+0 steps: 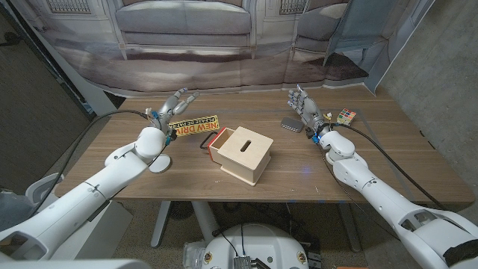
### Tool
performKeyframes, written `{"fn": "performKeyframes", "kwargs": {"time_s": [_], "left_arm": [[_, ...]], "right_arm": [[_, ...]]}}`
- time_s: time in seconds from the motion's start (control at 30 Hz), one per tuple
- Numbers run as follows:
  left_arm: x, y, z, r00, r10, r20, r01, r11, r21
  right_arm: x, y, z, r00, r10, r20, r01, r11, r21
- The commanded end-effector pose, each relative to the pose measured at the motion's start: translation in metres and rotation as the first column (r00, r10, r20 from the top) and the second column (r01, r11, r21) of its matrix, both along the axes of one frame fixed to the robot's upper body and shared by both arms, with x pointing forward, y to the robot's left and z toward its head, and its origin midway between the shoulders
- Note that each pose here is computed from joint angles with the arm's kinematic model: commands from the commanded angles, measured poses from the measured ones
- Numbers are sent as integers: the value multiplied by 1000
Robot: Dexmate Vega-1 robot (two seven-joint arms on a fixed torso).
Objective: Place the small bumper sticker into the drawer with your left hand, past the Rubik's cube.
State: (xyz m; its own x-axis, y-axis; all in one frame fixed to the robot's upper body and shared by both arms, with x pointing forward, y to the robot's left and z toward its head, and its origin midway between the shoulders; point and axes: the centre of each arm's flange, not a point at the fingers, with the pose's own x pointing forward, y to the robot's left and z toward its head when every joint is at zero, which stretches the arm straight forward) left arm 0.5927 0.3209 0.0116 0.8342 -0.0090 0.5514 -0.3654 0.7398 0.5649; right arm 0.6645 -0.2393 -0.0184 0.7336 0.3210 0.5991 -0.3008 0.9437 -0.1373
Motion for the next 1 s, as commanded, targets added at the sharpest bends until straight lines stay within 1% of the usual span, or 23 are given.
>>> {"fn": "performKeyframes", "kwargs": {"time_s": [0.03,0.23,0.5,0.87,1.0], "left_arm": [[0,-3,2,999,50,-11,-49,997,54],[4,-3,1,999,49,-20,-48,997,56],[7,-4,2,997,69,-25,-67,994,83],[6,-4,5,992,125,-25,-120,982,144],[6,-4,5,991,130,-27,-124,980,154]], "right_arm": [[1,-3,-1,1000,0,-3,0,1000,1],[2,-3,-1,1000,2,-1,-2,1000,0],[3,-3,1,1000,2,0,-2,1000,4],[4,0,3,1000,1,2,-1,1000,8],[4,1,3,1000,3,3,-3,1000,4]]}}
